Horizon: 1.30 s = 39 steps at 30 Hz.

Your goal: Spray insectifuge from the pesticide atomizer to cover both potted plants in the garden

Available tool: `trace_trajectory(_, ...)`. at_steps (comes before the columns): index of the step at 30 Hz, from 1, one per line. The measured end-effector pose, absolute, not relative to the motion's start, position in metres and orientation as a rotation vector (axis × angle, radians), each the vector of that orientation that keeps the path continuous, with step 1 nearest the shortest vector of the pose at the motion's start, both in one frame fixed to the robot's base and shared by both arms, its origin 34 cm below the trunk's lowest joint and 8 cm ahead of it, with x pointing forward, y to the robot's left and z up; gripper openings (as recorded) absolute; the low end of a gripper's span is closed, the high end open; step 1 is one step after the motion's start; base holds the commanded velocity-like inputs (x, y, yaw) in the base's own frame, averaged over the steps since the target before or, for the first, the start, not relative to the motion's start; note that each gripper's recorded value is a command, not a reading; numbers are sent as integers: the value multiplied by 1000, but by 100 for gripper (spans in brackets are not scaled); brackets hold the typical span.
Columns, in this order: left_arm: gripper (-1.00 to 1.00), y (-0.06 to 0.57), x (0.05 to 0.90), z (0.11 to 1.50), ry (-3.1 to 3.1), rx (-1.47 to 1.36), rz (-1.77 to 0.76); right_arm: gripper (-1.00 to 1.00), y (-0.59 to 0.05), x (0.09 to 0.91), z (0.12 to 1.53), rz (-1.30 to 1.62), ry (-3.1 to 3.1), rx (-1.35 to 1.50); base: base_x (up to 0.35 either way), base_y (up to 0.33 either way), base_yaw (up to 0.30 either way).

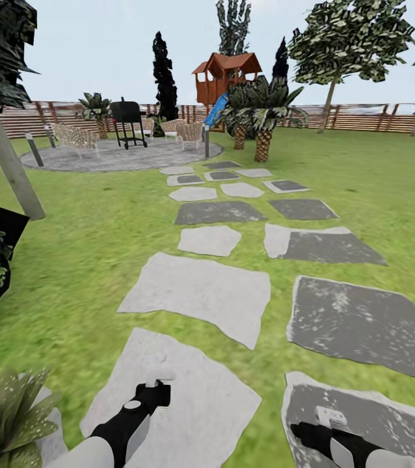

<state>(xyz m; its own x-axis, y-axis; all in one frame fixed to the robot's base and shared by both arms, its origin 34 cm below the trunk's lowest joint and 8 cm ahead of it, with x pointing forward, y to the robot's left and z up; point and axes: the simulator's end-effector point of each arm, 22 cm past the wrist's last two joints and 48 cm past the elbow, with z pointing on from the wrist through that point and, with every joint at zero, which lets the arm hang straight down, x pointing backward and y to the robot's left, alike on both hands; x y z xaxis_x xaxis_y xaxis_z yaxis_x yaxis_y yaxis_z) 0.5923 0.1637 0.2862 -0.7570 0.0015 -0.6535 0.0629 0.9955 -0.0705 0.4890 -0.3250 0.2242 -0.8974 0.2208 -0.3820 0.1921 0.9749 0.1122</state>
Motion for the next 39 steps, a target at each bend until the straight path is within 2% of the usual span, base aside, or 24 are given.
trace_trajectory(11, -100, 164, 592, 286, 2427, 45, -114, 100, -325, 489, 224, 100, 2721, 296, 332, -141, 213)
trace_trajectory(39, -100, 164, 592, 286, 2427, 45, -114, 100, -327, 489, 224, 99, 2720, 299, 317, -187, 3)
